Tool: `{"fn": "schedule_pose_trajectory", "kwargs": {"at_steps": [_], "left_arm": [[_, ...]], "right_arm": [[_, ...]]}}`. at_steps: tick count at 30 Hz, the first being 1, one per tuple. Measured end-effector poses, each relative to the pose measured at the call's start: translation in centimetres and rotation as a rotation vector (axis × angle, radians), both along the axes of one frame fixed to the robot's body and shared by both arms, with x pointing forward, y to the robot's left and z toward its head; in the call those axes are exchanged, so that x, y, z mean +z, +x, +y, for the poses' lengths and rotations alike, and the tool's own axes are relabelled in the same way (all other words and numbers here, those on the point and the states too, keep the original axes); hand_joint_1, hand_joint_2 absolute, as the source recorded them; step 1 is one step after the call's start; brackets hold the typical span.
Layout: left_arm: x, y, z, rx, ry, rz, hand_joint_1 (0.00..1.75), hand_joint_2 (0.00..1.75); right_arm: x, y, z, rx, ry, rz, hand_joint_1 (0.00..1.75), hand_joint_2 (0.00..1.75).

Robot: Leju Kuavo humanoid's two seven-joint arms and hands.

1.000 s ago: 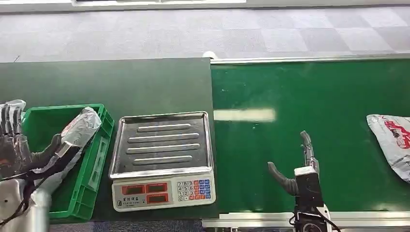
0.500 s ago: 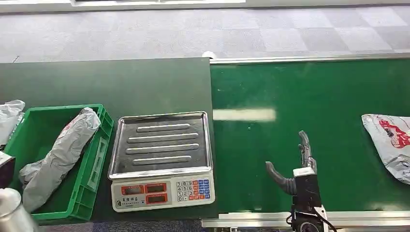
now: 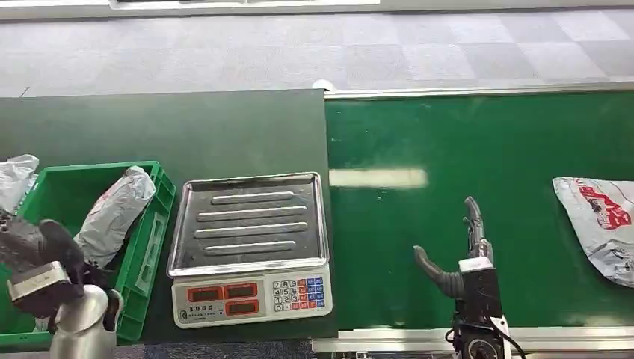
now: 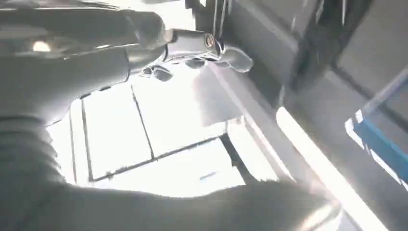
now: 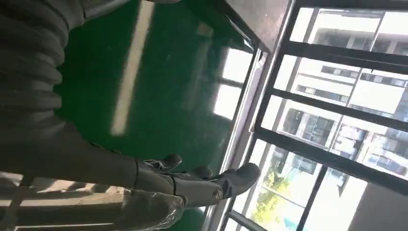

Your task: Moved the parcel from conveyor to table for the left to box.

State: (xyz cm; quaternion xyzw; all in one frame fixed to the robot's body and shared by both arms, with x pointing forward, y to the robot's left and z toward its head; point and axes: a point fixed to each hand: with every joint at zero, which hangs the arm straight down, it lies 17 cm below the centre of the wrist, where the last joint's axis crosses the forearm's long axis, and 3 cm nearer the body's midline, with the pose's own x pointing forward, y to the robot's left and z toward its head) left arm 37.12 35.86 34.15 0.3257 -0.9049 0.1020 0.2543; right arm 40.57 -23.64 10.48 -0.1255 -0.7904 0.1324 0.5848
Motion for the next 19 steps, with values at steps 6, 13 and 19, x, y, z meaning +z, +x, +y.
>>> {"fn": "schedule_pose_trajectory", "kwargs": {"at_steps": [6, 13, 19], "left_arm": [[-5.2, 3.3, -9.9, -0.608, -0.031, 0.187, 0.00, 1.75], [-9.8, 4.0, -14.6, -0.837, -0.048, 0.368, 0.00, 1.75], [-12.1, 3.7, -16.9, -0.903, -0.023, 0.444, 0.00, 1.75]], "right_arm": [[1.2, 0.3, 1.2, 0.076, 0.023, -0.039, 0.00, 1.75], [2.3, 0.4, 3.4, 0.217, 0.091, -0.048, 0.00, 1.75], [2.8, 0.8, 5.3, 0.368, 0.160, -0.026, 0.00, 1.75]]}}
